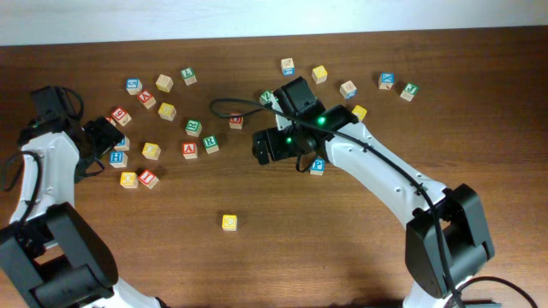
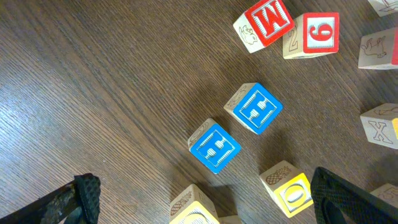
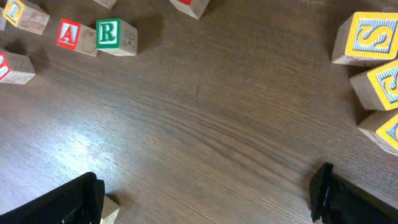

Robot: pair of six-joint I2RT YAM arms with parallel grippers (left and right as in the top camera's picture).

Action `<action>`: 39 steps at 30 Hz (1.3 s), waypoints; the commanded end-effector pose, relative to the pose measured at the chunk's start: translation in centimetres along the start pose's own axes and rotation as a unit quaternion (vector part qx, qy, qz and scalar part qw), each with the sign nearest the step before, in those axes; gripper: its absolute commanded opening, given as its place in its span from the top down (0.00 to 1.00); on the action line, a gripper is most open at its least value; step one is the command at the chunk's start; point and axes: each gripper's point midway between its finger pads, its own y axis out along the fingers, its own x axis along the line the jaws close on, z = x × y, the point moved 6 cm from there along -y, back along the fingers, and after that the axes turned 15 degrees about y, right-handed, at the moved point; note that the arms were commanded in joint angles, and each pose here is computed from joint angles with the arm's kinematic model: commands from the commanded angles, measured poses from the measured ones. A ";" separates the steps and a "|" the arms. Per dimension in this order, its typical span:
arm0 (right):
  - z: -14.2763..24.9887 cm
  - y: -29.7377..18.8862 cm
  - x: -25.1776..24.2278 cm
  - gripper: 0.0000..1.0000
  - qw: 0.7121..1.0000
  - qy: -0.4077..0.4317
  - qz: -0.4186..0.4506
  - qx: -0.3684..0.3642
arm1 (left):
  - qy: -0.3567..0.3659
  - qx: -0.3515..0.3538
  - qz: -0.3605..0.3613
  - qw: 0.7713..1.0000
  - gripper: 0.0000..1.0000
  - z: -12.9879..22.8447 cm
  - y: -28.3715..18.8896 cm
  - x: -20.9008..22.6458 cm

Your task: Spell out CVPR

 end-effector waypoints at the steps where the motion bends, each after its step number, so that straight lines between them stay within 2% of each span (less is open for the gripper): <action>1: -1.1 -1.1 1.4 0.02 0.999 -0.028 -0.008 -0.015 | -0.006 0.016 0.042 0.999 0.01 0.5 0.4 -0.9; 7: -3.5 -4.7 3.3 0.00 0.998 -0.045 -0.014 -0.047 | -0.007 0.027 0.060 0.998 0.01 0.9 0.4 -1.3; 8: -3.8 -4.8 3.2 0.04 0.997 -0.045 -0.003 -0.056 | -0.007 0.027 0.060 0.998 0.01 0.9 0.4 -1.3; 11: -5.0 -6.1 2.2 0.04 0.997 -0.033 0.016 -0.073 | -0.007 0.026 0.060 0.998 0.01 0.9 0.4 -1.3; 13: -6.8 -7.3 -0.7 0.04 0.992 0.009 0.068 -0.106 | -0.007 0.026 0.060 0.998 0.01 0.9 0.4 -1.3; 14: -7.9 -7.9 -2.9 0.05 0.982 0.058 0.112 -0.138 | -0.007 0.026 0.060 0.998 0.01 0.9 0.4 -1.3; 17: -10.8 -8.1 -7.8 0.05 0.967 0.142 0.124 -0.174 | -0.007 0.027 0.060 0.998 0.01 0.9 0.4 -1.3; 18: -11.7 -7.2 -9.3 0.11 0.960 0.183 0.113 -0.179 | -0.007 0.027 0.060 0.998 0.01 0.9 0.4 -1.3; 20: -12.9 -4.9 -10.3 0.13 0.948 0.246 0.081 -0.184 | -0.007 0.027 0.060 0.998 0.01 0.9 0.4 -1.3; 22: -13.7 -3.0 -10.0 0.16 0.945 0.260 0.059 -0.190 | -0.007 0.026 0.060 0.998 0.01 0.9 0.4 -1.3; 23: -14.3 -1.3 -9.5 0.22 0.945 0.254 0.047 -0.200 | -0.007 0.026 0.060 0.998 0.01 0.9 0.4 -1.3; 27: -14.7 2.3 -9.7 0.24 0.922 0.305 0.067 -0.230 | -0.007 0.026 0.060 0.998 0.01 0.9 0.4 -1.3; 29: -14.4 4.3 -9.6 0.27 0.924 0.301 0.072 -0.227 | -0.007 0.026 0.060 0.998 0.01 0.9 0.4 -1.3; 33: -13.0 7.2 -10.4 0.27 0.919 0.293 0.133 -0.227 | -0.007 0.026 0.060 0.998 0.01 0.9 0.4 -1.3; 39: -11.9 9.5 -11.5 0.27 0.915 0.311 0.149 -0.209 | -0.007 0.026 0.060 0.998 0.01 0.9 0.4 -1.3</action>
